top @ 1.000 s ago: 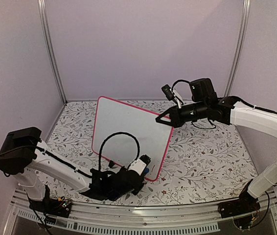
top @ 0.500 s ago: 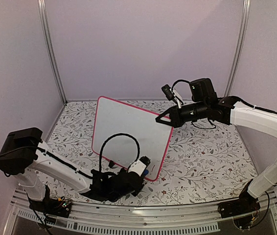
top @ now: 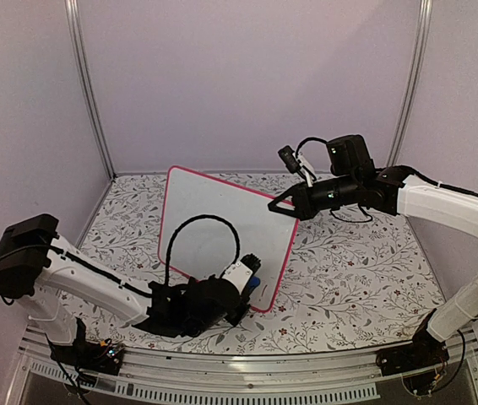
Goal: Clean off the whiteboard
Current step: Erase the center of the whiteboard.
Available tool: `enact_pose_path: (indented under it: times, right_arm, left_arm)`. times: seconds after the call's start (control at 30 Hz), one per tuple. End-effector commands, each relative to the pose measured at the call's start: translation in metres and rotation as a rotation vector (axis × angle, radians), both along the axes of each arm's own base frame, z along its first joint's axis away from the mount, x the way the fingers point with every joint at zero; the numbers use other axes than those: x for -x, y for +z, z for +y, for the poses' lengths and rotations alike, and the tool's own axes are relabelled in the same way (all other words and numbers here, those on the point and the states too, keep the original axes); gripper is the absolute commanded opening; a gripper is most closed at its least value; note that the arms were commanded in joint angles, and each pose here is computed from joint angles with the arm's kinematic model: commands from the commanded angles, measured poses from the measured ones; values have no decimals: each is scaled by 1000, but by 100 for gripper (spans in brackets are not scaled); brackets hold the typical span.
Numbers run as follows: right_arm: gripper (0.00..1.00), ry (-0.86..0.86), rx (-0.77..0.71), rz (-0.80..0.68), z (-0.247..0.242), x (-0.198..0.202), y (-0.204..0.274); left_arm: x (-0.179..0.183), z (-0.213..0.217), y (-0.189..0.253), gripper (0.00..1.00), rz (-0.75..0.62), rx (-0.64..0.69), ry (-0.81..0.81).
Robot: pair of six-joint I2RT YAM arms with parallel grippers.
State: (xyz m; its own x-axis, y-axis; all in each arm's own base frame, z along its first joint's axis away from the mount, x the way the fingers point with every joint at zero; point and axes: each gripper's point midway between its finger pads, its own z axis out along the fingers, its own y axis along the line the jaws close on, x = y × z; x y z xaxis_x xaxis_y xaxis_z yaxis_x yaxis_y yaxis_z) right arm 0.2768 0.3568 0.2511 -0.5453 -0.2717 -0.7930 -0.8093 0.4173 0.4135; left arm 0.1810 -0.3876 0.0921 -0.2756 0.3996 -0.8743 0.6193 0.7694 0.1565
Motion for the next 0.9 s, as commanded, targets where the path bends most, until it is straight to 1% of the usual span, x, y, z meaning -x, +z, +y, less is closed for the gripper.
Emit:
enact_pose_path:
  times: [0.0, 0.13, 0.2, 0.53, 0.87]
  right_arm:
    - [0, 64, 61, 49, 4, 17, -26]
    - [0, 64, 63, 50, 4, 17, -26]
    - [0, 62, 61, 49, 4, 17, -25]
    - [0, 64, 62, 50, 4, 17, -26]
    - [0, 64, 62, 51, 4, 17, -25]
  left_arm:
    - [-12, -12, 43, 0, -65, 87, 5]
    - [-11, -16, 50, 0, -60, 104, -13]
    - [-7, -19, 46, 0, -45, 100, -26]
    - [10, -15, 5, 0, 26, 30, -38]
    - [18, -12, -28, 0, 81, -31, -41]
